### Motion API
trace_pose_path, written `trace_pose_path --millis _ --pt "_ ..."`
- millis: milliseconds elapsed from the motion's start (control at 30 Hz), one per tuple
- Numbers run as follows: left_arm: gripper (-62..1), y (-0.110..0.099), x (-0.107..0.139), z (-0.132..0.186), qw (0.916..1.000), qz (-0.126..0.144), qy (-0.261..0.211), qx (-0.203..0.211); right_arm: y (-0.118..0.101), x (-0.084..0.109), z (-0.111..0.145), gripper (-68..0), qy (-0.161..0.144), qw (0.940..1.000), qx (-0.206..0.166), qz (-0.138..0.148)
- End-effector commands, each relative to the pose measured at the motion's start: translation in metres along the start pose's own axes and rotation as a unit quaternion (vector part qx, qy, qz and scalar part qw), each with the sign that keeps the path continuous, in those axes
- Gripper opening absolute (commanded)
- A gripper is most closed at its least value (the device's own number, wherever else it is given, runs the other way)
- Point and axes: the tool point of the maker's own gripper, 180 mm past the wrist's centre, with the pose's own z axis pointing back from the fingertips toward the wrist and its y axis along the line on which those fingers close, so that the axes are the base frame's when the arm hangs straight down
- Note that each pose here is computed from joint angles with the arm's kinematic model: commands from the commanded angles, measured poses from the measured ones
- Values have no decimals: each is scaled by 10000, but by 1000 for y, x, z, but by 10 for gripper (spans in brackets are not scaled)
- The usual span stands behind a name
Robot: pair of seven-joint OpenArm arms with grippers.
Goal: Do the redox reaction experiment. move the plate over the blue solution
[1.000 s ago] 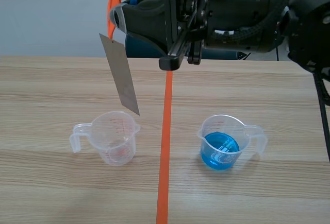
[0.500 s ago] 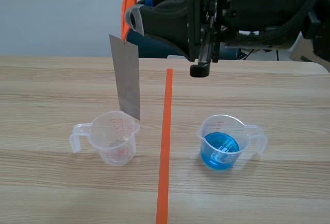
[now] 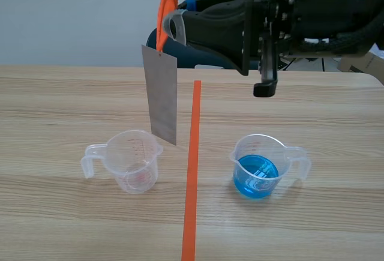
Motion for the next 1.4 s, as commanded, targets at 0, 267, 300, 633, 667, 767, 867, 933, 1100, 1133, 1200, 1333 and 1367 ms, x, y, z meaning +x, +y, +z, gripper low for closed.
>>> trace_pose_path --millis 0,267,300,633,667,767,867,933,1100,1133,1200,1333,1367 --pt "14 3 4 -3 9999 -59 -115 35 2 13 3 -673 -190 9998 54 36" --pt "14 -1 0 6 9999 15 139 51 2 16 19 -673 -106 9999 -5 128" --pt "14 -1 2 8 9999 20 133 30 1 16 22 -673 -75 9999 -25 138" --pt "-59 14 35 10 9993 -50 -79 -356 -4 14 48 -673 122 9997 -160 147" --pt "-126 15 38 8 9989 -24 -103 -464 -5 13 50 -673 155 9996 -184 157" --pt "-222 20 45 -1 9968 11 -202 -768 -4 14 57 -673 209 9996 -147 141" --pt "-302 24 53 -9 9940 27 -315 -1044 -3 16 64 -673 209 9996 -108 122" --pt "-339 27 56 -16 9919 115 -351 -1217 -4 17 68 -673 227 9995 -149 136" --pt "-457 37 46 -38 9875 181 -23 -1569 -6 15 77 -673 366 9989 -212 224" --pt "-462 40 45 -43 9868 140 7 -1615 -6 15 79 -673 395 9987 -215 257" --pt "-464 43 46 -51 9845 115 10 -1751 -7 14 81 -673 441 9984 -228 285" --pt "-494 43 42 -69 9763 201 248 -2142 -8 13 86 -673 509 9979 -259 300" --pt "-494 43 38 -74 9741 168 354 -2225 -8 13 87 -673 526 9978 -269 300"
